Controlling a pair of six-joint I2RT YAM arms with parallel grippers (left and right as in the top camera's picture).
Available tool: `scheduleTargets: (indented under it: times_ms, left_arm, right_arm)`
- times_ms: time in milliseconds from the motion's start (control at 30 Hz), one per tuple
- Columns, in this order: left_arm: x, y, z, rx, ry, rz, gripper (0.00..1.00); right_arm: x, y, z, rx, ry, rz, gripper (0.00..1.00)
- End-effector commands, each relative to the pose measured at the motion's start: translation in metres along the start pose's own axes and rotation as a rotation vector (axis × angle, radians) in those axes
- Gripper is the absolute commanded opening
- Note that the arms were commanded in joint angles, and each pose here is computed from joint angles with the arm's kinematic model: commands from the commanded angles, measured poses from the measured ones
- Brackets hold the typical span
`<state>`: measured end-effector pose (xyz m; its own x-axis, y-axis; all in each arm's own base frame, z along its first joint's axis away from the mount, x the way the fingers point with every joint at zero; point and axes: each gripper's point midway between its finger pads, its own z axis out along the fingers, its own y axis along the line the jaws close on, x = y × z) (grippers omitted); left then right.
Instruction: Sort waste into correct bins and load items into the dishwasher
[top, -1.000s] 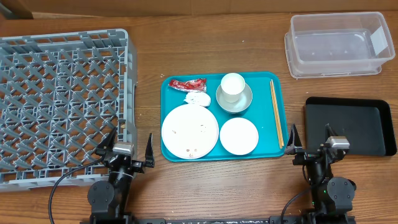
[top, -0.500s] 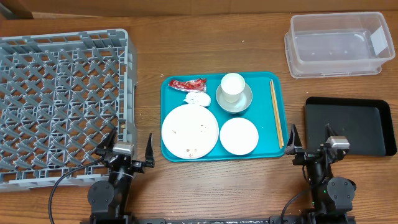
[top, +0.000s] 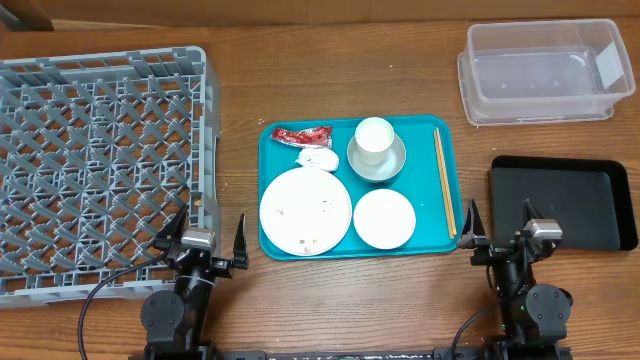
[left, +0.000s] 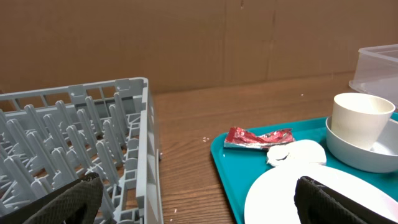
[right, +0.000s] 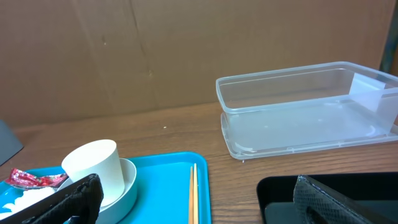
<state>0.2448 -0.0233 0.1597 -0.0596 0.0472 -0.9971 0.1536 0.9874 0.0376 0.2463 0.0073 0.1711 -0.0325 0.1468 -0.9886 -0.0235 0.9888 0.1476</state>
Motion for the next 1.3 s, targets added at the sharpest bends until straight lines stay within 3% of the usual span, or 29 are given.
scheduleTargets:
  times_ms: [0,600,767,833,933,1000,1133,1267]
  left_arm:
    - [0.0,0.003,-0.001,-0.016,-0.005,-0.016,1.0]
    - [-0.006,-0.004,-0.001,0.026,-0.028,-0.048,1.0]
    - [-0.041,-0.091,-0.031,0.595,-0.044,-0.432,1.0]
    - [-0.057,-0.107,-0.047,0.738,-0.023,-0.576,1.0]
    - [-0.089,-0.104,-0.056,0.781,-0.073,-0.767,1.0]
    - [-0.12,-0.098,-0.068,0.815,-0.181,-0.848,1.0]
    - [-0.177,-0.084,-0.102,0.836,-0.485,-0.774,1.0]
    - [-0.206,-0.087,-0.109,0.783,-0.479,-0.656,1.0]
  right_arm:
    - [0.001,-0.001,0.0,0.0,-0.006,0.004,1.0]
    - [0.001,-0.001,0.0,0.0,-0.006,0.004,1.0]
    - [0.001,-0.001,0.0,0.0,-0.006,0.004,1.0]
    - [0.001,-0.001,0.0,0.0,-0.006,0.004,1.0]
    - [0.001,-0.001,0.0,0.0,-0.006,0.004,1.0]
    - [0.001,-0.001,0.0,0.0,-0.006,0.004,1.0]
    - [0.001,-0.001,0.0,0.001,-0.006,0.004,1.0]
    - [0.001,-0.001,0.0,0.0,-0.006,0.004,1.0]
